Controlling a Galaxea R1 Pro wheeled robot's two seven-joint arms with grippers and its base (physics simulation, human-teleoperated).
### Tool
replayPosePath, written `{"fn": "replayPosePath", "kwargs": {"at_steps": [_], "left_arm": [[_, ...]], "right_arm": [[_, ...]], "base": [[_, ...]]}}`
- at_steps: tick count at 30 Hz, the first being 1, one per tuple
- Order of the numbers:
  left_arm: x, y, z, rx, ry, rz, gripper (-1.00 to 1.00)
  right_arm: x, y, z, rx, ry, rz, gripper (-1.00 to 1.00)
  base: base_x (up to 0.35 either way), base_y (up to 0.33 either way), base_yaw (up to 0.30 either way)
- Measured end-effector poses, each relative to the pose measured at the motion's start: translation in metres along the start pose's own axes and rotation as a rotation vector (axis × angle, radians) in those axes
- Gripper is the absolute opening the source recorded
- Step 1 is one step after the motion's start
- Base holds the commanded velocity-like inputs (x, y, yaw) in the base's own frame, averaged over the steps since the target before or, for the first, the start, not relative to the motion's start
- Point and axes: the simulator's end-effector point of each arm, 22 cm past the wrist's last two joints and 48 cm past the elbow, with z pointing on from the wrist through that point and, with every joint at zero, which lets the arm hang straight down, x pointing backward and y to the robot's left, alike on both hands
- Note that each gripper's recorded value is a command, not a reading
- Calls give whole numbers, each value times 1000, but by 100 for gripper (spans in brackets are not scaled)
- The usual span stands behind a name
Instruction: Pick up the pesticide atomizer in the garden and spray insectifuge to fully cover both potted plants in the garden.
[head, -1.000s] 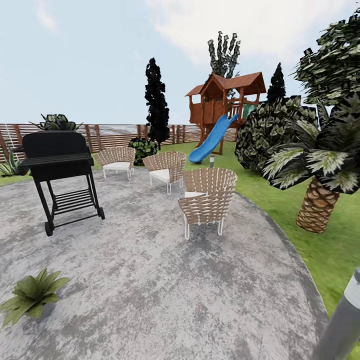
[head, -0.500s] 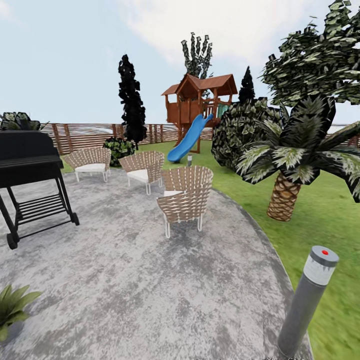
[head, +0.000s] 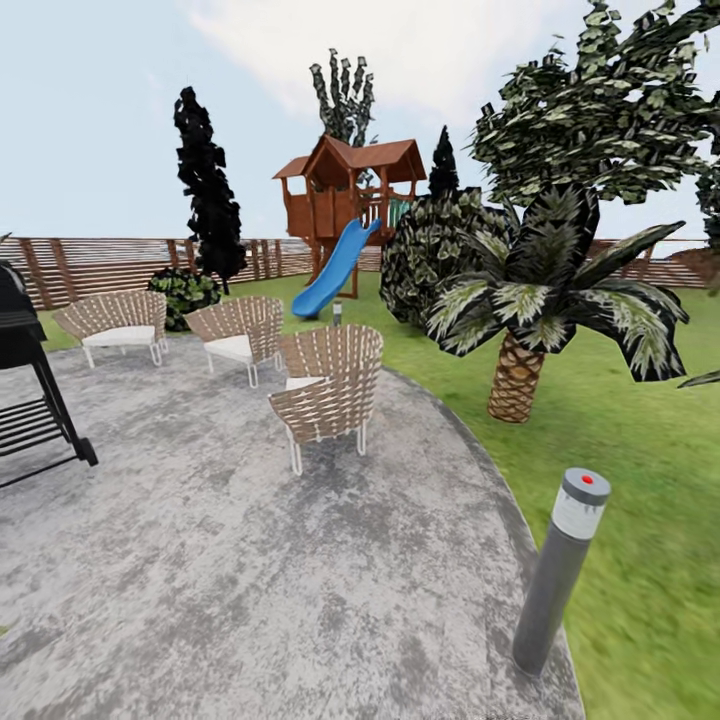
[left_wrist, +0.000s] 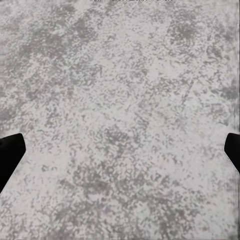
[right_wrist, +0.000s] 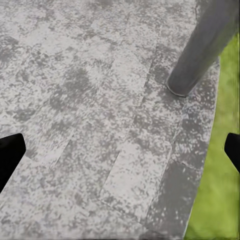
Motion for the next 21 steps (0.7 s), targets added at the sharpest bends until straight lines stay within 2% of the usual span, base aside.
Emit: {"fn": "replayPosePath", "kwargs": {"at_steps": [7, 9, 10, 21], "left_arm": [[0, 0, 0, 0, 0, 0, 100], [0, 0, 0, 0, 0, 0, 100], [0, 0, 0, 0, 0, 0, 100], [0, 0, 0, 0, 0, 0, 100]], "right_arm": [[0, -1, 0, 3, -1, 2, 100], [0, -23, -1, 56, 0, 54, 100], [1, -27, -1, 66, 0, 64, 100], [1, -29, -1, 71, 1, 70, 100]], "base": [[0, 0, -300], [0, 0, -300], [0, 0, -300], [0, 0, -300]]}}
